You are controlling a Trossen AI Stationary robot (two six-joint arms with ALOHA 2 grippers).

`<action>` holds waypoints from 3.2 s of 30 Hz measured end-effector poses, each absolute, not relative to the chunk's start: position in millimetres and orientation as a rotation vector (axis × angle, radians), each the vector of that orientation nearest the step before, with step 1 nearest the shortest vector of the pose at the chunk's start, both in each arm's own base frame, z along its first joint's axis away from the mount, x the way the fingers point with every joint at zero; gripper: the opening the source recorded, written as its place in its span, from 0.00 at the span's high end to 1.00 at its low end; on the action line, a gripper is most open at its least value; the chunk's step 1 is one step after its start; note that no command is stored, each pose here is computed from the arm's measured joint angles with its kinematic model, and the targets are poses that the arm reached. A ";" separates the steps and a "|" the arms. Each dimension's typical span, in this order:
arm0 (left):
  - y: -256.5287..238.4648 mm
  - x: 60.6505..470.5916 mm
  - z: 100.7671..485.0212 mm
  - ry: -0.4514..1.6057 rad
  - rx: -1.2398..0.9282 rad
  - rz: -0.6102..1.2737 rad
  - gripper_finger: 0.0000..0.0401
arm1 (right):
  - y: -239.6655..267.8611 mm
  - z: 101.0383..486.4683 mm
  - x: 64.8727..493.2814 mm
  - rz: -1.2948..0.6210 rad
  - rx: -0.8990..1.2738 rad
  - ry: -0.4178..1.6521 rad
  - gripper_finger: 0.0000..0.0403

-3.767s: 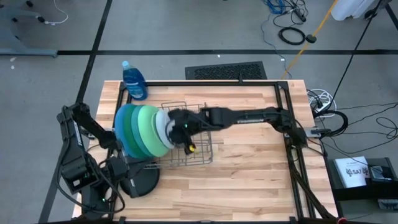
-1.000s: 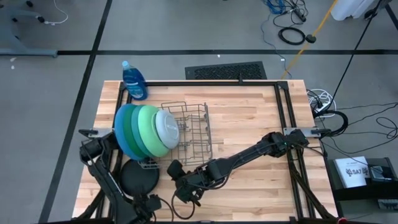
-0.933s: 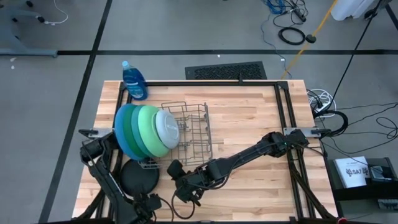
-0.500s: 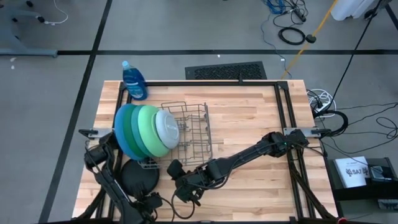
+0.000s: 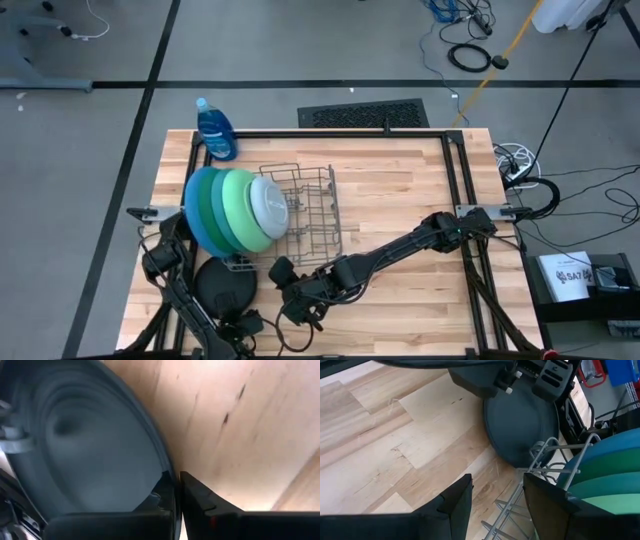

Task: Sort dishes
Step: Put the black plate into the gray dish rack

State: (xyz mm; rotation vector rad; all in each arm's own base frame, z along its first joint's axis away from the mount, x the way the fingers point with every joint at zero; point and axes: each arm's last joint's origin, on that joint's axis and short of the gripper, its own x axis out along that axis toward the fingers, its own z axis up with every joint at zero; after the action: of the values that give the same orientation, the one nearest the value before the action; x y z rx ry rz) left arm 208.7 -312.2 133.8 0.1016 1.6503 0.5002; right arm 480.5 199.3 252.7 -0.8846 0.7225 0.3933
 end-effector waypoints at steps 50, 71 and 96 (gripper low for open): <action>-224.1 229.8 376.3 0.346 -0.104 0.489 1.00 | 111.4 459.9 307.1 -0.005 -0.754 0.750 0.58; -204.4 280.7 308.1 0.168 -0.179 0.654 1.00 | 99.5 472.9 279.1 -0.006 -0.736 0.765 0.58; -121.8 276.8 261.0 0.041 -0.422 0.492 1.00 | 99.7 472.5 278.6 -0.013 -0.712 0.768 0.58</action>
State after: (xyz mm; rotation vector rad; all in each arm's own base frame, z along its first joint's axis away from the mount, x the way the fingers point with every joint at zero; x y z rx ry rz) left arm 276.8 -121.8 261.0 -0.4218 0.0407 0.4919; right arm 278.6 99.7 472.5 -0.7120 0.7680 -0.0134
